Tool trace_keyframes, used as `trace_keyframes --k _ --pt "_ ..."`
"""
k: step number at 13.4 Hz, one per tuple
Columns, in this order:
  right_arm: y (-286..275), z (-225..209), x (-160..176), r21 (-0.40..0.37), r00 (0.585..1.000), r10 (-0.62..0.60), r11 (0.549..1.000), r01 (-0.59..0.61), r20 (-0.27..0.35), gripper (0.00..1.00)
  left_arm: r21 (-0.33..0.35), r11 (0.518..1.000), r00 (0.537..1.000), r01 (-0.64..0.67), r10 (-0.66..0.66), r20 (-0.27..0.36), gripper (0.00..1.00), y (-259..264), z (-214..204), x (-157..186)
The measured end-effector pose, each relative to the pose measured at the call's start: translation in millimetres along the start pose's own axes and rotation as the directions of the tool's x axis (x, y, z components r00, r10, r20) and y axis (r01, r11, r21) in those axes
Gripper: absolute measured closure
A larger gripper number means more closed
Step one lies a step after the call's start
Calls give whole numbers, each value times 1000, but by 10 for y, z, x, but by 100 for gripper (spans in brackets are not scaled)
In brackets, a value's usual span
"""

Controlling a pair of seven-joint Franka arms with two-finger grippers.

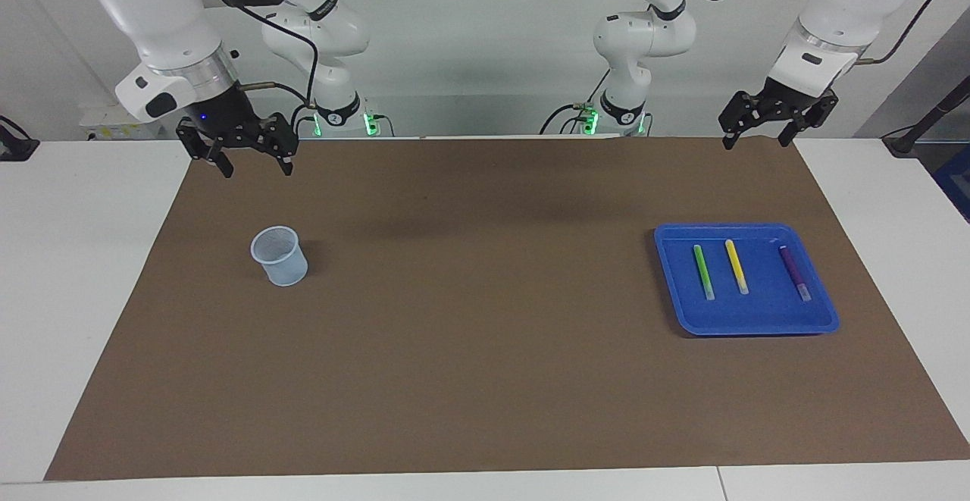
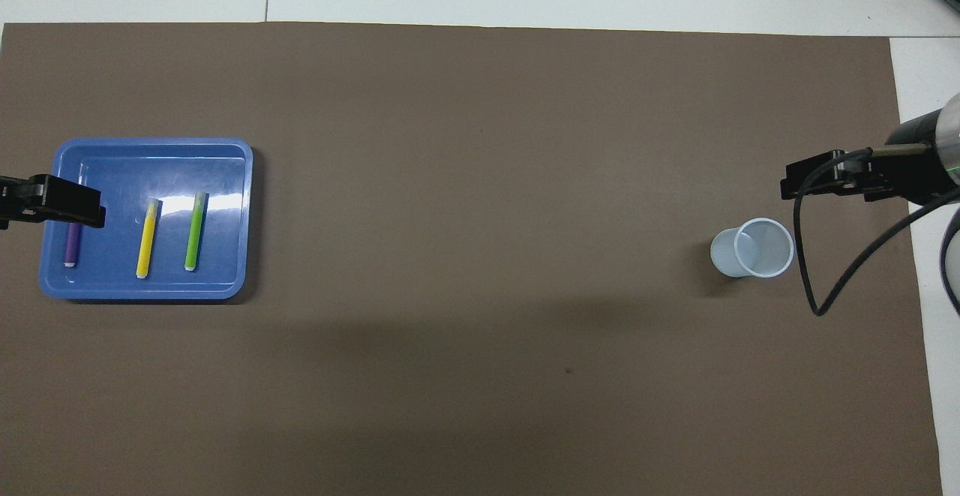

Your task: Right arm passes pens to left for tray arrangement

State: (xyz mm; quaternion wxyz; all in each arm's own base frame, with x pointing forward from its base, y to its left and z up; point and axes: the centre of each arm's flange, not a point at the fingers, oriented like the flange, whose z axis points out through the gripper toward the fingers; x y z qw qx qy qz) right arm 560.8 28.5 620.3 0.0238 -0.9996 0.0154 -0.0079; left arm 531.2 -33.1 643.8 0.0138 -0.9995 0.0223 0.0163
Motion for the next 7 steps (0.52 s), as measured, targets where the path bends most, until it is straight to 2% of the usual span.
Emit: trace_keyframes --k 7 --pt "0 0 0 0 1000 0 1000 0 0 0 -25 1000 1000 4 -4 1 0 -7 1 0"
